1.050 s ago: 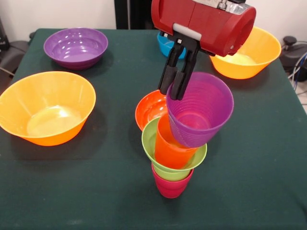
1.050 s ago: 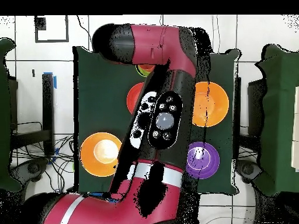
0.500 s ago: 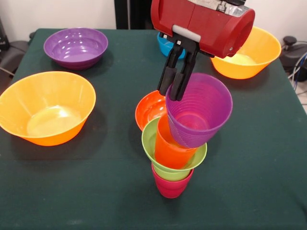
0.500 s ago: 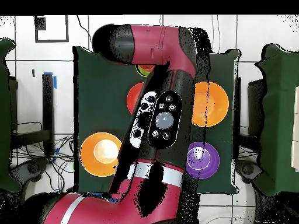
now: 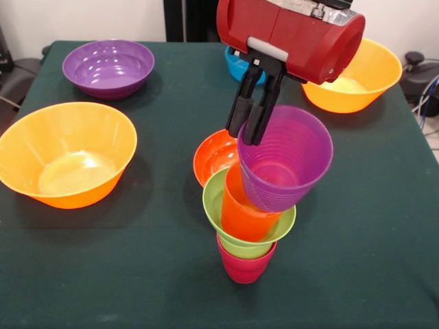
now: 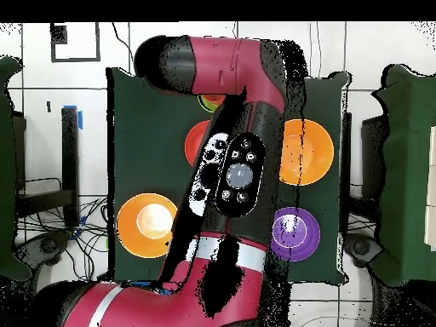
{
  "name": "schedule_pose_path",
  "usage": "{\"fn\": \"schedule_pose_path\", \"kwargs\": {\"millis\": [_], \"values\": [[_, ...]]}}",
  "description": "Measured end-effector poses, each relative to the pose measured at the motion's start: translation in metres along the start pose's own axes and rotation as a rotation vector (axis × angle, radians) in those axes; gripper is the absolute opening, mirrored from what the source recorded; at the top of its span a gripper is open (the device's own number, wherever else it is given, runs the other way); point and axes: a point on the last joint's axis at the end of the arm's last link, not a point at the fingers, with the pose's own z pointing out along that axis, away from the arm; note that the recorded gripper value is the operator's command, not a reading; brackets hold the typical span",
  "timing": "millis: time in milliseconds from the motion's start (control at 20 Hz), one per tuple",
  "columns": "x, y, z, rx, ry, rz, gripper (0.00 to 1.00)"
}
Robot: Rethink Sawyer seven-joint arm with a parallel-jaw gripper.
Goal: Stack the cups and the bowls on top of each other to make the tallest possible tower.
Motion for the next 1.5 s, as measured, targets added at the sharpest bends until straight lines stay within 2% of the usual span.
{"fn": "schedule_pose_path", "kwargs": {"millis": [800,1500], "values": [[-0.001,-0.003,0.005,-0.002,0.005,-0.002,0.0],[-0.018,-0.011,-0.004,-0.015,-0.008,0.009,0.0]]}}
